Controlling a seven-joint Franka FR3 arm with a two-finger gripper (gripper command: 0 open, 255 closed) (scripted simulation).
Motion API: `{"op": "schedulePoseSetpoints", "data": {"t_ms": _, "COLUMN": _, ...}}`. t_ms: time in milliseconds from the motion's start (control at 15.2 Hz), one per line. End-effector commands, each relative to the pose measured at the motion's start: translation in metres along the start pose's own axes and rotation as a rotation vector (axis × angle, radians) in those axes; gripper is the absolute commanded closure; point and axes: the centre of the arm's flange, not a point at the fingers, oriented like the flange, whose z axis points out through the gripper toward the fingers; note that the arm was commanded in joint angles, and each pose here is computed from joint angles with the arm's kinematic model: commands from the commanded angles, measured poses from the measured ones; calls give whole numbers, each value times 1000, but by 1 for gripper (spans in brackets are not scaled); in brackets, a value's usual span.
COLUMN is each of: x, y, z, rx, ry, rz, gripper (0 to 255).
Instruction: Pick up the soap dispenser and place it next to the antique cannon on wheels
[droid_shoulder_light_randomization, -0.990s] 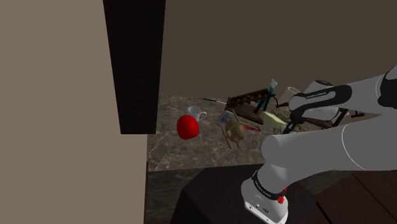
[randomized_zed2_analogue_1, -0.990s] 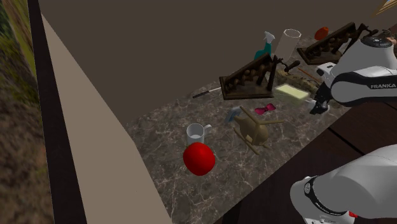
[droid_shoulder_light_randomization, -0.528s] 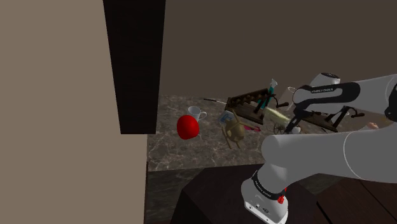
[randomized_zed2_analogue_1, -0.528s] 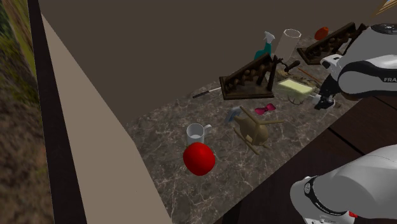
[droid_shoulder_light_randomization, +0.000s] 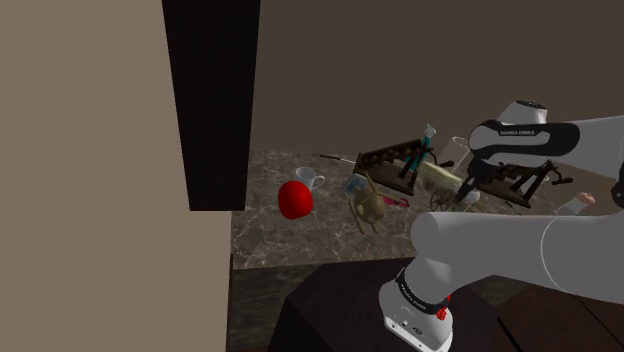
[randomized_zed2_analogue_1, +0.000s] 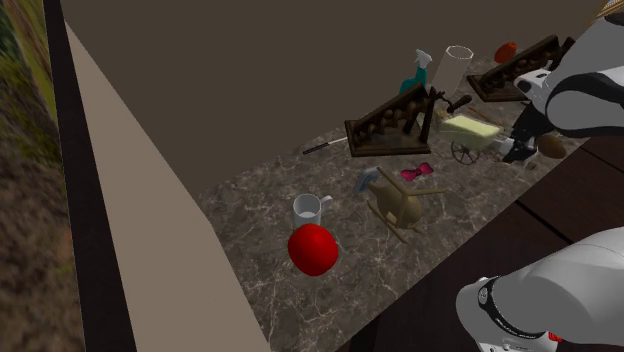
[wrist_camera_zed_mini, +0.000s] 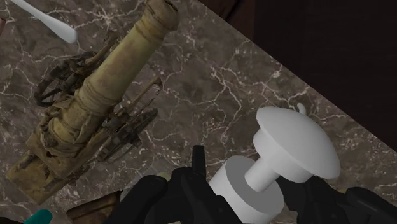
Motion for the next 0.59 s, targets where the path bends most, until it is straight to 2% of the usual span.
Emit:
{"op": "schedulePoseSetpoints", "data": {"t_ms": 0, "x": -1, "y": 1, "z": -13, "rx": 0, "ry": 0, "rz": 0, "gripper": 255}}
{"op": "schedulePoseSetpoints", "data": {"t_ms": 528, "x": -2, "y": 6, "z": -55, "rx": 0, "ry": 0, "rz": 0, "gripper": 255}}
